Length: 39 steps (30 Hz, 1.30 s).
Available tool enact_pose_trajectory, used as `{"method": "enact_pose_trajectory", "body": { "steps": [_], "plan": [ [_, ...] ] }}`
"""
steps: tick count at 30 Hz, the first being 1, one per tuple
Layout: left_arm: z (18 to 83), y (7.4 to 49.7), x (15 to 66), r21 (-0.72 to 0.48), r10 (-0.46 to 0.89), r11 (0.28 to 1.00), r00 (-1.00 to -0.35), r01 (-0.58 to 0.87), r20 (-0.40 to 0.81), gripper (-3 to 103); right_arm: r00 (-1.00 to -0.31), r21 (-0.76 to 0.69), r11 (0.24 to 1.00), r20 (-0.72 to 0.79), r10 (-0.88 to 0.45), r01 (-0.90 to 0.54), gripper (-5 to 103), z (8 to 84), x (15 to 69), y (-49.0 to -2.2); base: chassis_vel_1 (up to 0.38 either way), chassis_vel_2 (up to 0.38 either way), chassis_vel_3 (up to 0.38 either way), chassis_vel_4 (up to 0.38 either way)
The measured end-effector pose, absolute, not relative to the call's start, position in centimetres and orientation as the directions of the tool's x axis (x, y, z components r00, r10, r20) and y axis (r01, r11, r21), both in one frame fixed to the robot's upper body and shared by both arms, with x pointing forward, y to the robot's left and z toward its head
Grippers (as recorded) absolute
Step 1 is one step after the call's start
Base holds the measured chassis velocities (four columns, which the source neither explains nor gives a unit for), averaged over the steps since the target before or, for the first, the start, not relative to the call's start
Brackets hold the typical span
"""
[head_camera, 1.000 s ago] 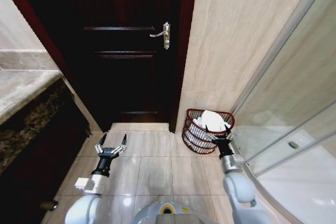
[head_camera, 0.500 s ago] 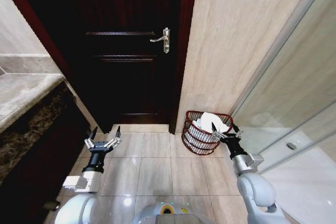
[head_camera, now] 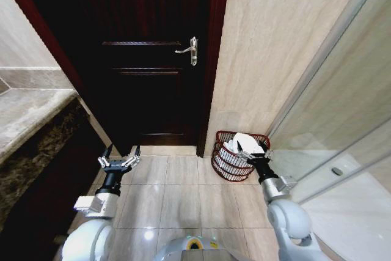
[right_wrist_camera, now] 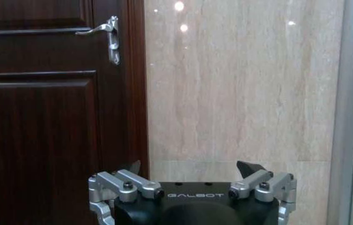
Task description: Discard the used towel into the hamper.
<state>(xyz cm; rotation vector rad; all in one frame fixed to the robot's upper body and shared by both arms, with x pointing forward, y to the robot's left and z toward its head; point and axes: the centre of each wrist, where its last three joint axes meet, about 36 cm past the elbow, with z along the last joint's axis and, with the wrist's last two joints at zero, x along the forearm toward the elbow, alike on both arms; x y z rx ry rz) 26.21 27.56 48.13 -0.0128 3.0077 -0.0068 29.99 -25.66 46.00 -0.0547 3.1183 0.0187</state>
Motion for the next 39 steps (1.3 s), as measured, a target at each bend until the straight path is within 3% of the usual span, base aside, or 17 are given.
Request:
{"method": "enact_pose_trajectory", "body": {
  "steps": [21, 29, 39],
  "plan": [
    [46.3, 28.0, 26.5, -0.006, -0.035, 0.999, -0.986, -0.034, -0.166, 100, -0.998, 0.015, 1.0, -0.064, -0.025, -0.026, 100, 47.3, 29.6, -25.9, 0.0, 0.0, 0.0, 0.0],
    [45.2, 28.2, 26.7, 0.107, -0.043, 0.992, -0.982, -0.063, -0.184, 100, -0.998, 0.013, 0.999, -0.06, -0.033, -0.034, 100, 46.9, 29.6, -26.0, 0.0, 0.0, 0.0, 0.0],
    [45.2, 28.0, 26.5, 0.101, -0.052, 0.992, -0.981, -0.072, -0.187, 100, -0.997, 0.005, 0.999, -0.075, -0.037, -0.037, 100, 47.4, 29.4, -26.0, 0.0, 0.0, 0.0, 0.0]
  ]
}}
